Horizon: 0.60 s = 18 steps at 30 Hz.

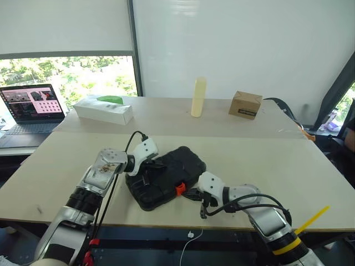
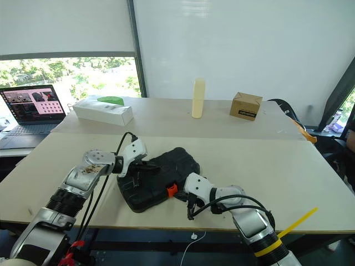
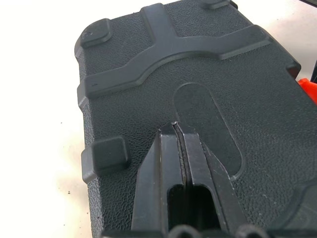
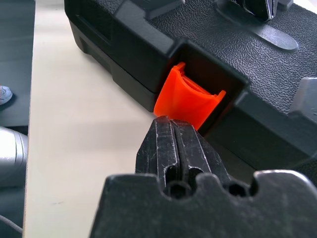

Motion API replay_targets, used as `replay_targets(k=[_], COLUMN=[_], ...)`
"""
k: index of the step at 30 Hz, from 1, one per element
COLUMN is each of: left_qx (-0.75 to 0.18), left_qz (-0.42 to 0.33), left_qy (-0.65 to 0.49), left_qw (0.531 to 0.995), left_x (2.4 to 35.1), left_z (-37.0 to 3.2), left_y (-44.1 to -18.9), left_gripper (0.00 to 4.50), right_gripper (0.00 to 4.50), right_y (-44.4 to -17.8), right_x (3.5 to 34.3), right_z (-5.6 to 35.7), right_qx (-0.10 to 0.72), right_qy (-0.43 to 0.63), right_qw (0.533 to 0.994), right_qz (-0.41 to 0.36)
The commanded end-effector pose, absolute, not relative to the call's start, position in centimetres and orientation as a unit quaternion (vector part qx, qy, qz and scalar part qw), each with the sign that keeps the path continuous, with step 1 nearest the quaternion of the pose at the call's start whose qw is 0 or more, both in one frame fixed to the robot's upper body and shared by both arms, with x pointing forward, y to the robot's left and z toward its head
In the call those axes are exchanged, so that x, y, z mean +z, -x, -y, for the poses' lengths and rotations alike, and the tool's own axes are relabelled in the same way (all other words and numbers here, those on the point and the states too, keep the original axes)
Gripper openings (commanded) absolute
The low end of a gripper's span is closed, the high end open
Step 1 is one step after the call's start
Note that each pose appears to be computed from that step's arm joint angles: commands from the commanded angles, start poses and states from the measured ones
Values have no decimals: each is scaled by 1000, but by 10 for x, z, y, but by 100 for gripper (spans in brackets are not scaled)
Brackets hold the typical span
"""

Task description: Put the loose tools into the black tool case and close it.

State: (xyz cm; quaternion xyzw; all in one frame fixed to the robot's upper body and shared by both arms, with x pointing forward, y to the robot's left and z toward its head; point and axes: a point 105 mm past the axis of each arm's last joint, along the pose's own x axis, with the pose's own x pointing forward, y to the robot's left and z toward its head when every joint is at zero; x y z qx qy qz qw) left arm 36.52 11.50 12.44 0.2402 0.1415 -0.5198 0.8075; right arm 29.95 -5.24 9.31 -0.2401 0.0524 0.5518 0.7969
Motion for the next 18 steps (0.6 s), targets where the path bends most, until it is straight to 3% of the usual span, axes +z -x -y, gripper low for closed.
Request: replay_targets(k=[1, 5, 7, 9, 10, 13, 18], left_qx=[-507, -504, -506, -500, -495, -505, -456], left_qz=[-286, -286, -249, -164, -135, -66, -41], left_qy=[-228, -222, -210, -166, -149, -151, -174], left_qw=[781, 785, 799, 834, 846, 847, 872], left_x=[50, 49, 59, 89, 100, 124, 134], left_z=[-138, -143, -142, -142, -146, -174, -232], left_y=[-347, -346, -349, -357, -358, -342, -318], left_gripper=[3, 3, 3, 3, 27, 111, 300], right_gripper=[0, 0, 0, 0, 0, 79, 256], right_y=[-314, -312, -306, -296, -291, -276, -257], right_x=[124, 126, 129, 135, 138, 146, 140], right_z=[47, 48, 52, 65, 71, 103, 154], right_qx=[523, 524, 527, 533, 534, 523, 486], right_qy=[239, 231, 230, 225, 218, 190, 234], right_qw=[818, 820, 818, 815, 816, 831, 842], right_qz=[13, 20, 27, 34, 36, 27, 20])
